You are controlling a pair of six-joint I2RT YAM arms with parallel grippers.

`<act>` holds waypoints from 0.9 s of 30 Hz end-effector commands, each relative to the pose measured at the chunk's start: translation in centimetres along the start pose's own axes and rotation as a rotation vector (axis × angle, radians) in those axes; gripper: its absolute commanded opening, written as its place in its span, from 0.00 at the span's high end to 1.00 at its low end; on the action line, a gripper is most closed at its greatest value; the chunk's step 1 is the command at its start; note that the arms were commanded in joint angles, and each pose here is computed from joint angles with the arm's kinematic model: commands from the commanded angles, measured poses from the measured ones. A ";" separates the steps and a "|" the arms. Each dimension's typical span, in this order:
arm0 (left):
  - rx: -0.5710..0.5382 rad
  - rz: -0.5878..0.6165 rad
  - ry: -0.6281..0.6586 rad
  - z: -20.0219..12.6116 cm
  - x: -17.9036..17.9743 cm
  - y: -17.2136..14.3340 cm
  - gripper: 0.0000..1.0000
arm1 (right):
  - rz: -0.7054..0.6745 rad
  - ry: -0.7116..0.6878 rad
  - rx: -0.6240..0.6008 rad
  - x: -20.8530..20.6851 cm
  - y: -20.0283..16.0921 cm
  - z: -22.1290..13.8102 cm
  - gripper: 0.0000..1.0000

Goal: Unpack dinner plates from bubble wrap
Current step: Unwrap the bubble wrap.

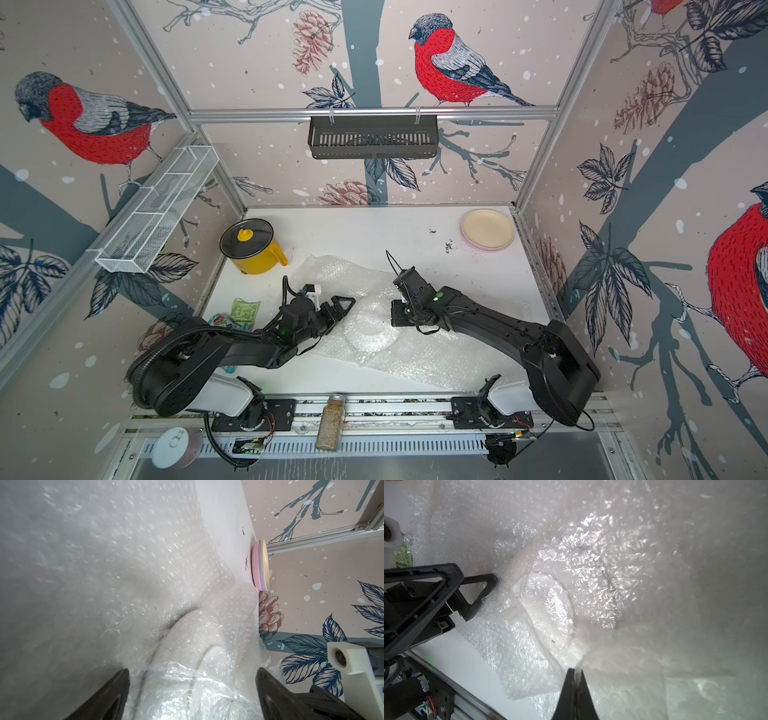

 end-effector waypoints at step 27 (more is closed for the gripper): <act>0.074 0.057 0.231 -1.5 3.8 -1.5 0.05 | -0.288 -0.019 -0.092 6.8 4.3 3.1 0.32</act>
Point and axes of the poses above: each gripper's point midway between its finger pads, its own z axis out along the fingers, its own x axis along the line the jaws close on, y = z × x, the point moved 5 cm from there along -z, back along the fingers, and after that the axes turned 12 degrees about z, right-handed, at the moved point
